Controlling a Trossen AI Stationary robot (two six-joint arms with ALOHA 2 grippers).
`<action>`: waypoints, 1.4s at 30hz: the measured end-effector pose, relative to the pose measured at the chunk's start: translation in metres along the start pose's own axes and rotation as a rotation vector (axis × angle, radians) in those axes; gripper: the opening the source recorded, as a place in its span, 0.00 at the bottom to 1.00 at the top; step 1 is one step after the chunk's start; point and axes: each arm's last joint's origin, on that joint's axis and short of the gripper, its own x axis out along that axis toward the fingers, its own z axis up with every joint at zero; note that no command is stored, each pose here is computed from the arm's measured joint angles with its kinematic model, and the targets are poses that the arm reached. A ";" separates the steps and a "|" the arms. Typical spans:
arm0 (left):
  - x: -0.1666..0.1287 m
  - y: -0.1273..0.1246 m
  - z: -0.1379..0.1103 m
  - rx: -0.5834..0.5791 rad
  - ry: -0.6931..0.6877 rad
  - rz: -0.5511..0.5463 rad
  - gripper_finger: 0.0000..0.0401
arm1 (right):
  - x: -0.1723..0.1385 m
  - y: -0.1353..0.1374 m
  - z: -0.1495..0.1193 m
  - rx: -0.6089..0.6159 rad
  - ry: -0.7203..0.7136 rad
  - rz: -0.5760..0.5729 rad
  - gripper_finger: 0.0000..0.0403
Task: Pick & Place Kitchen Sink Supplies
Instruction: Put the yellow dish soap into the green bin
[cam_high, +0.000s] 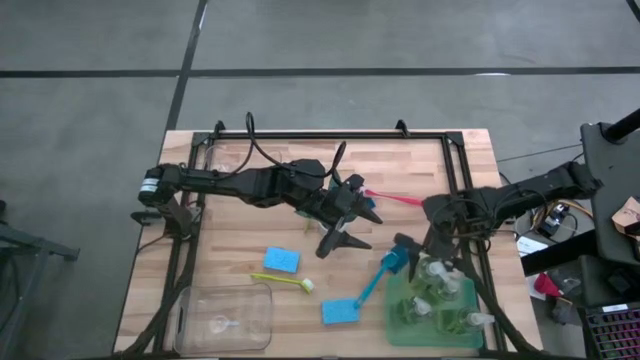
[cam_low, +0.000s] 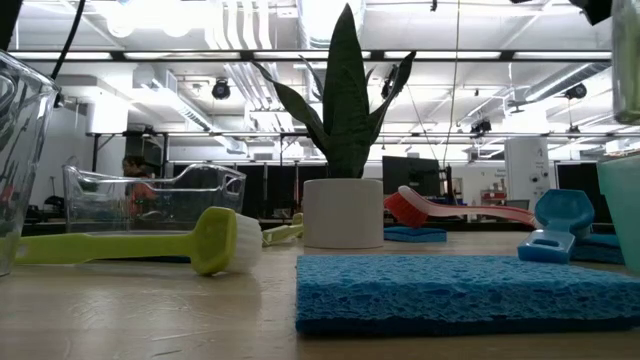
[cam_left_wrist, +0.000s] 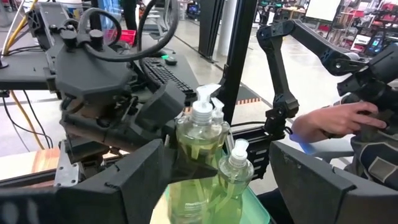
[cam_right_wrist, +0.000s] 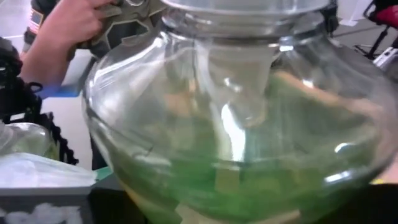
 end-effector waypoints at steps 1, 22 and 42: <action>0.000 0.000 0.000 0.003 0.000 0.000 0.71 | -0.002 -0.001 0.000 0.000 -0.001 -0.009 0.49; 0.000 -0.001 0.000 0.006 0.002 -0.005 0.71 | -0.010 -0.016 -0.014 -0.043 -0.101 0.126 0.48; 0.002 -0.006 -0.001 0.003 0.012 -0.026 0.71 | 0.011 -0.034 -0.040 0.004 -0.076 0.225 0.49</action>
